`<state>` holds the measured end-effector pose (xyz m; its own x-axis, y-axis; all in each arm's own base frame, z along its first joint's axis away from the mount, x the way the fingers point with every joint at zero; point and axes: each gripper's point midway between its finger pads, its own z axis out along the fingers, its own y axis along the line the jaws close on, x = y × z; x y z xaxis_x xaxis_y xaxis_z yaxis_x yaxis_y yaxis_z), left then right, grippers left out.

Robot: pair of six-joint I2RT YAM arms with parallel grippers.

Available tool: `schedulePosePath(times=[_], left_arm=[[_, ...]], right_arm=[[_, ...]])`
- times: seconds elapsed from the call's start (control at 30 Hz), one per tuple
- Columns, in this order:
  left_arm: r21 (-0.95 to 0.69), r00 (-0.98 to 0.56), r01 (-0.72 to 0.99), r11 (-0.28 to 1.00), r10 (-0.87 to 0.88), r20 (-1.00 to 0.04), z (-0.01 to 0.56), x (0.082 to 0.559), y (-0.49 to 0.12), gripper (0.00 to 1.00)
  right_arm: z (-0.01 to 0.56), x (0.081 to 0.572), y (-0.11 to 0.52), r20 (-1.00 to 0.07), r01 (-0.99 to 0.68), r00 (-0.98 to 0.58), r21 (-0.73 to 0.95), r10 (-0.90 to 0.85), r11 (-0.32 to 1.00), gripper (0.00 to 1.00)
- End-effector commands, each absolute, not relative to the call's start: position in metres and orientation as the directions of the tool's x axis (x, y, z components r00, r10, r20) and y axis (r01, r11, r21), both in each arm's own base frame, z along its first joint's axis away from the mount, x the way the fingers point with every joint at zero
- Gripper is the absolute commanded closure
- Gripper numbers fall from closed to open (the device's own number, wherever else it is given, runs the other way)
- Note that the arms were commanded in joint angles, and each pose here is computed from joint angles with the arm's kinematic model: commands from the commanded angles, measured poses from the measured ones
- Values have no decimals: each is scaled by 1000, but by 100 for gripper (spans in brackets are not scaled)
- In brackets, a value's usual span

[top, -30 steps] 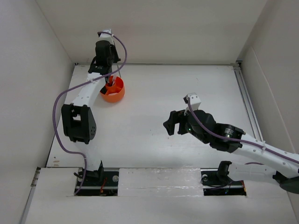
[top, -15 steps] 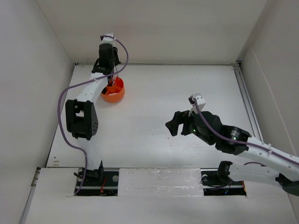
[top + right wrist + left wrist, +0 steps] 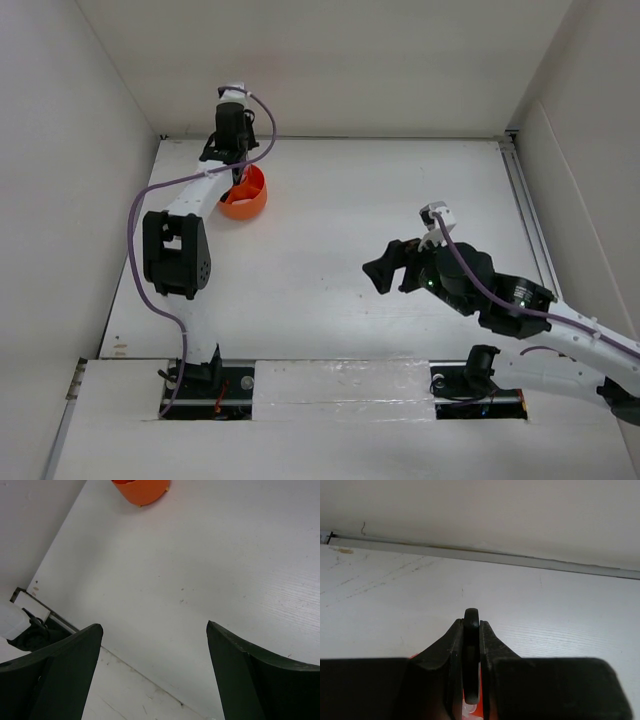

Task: Sort the stationery into containers
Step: Place the scissors in the storage box.

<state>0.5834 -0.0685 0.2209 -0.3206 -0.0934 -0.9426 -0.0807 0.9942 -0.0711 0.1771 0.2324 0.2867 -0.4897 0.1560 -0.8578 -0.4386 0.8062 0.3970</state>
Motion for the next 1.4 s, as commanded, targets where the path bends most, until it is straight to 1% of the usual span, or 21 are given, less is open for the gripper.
schedulePosePath(times=[0.0, 0.4, 0.47, 0.5, 0.7, 0.9, 0.93, 0.97, 1.1, 1.27, 1.37], left_arm=[[-67, -270, -90, 994, -89, -959, 237, 583, -66, 100], [-130, -317, -87, 988, -151, -936, 222, 575, -73, 100], [-118, -311, -114, 987, -148, -939, 222, 574, -74, 100], [-110, -321, -105, 988, -139, -937, 218, 571, -83, 100], [-73, -346, -136, 988, -116, -931, 201, 570, -82, 100], [-62, -350, -156, 986, -114, -930, 199, 571, -78, 100], [-62, -350, -156, 986, -114, -930, 199, 571, -78, 98], [-62, -350, -156, 986, -114, -930, 199, 571, -78, 91], [-62, -350, -156, 986, -114, -930, 200, 569, -78, 90], [-62, -356, -130, 989, -105, -928, 199, 569, -82, 72], [-67, -345, -130, 989, -108, -932, 206, 568, -81, 66]], right_arm=[[297, 174, 227, -858, -444, -478, 419, 186, 792, 9], [311, 168, 216, -856, -450, -461, 453, 234, 770, 9], [314, 167, 214, -856, -452, -457, 458, 242, 765, 9], [315, 166, 211, -856, -453, -456, 459, 243, 765, 9], [315, 164, 209, -852, -448, -460, 467, 250, 762, 9], [315, 164, 209, -852, -448, -460, 467, 250, 762, 9], [315, 164, 209, -852, -448, -460, 467, 250, 762, 9], [315, 164, 209, -852, -448, -460, 467, 250, 762, 9], [315, 163, 210, -850, -454, -464, 468, 247, 758, 9], [319, 163, 210, -850, -456, -461, 473, 254, 754, 9], [319, 163, 210, -850, -456, -461, 473, 254, 754, 9]])
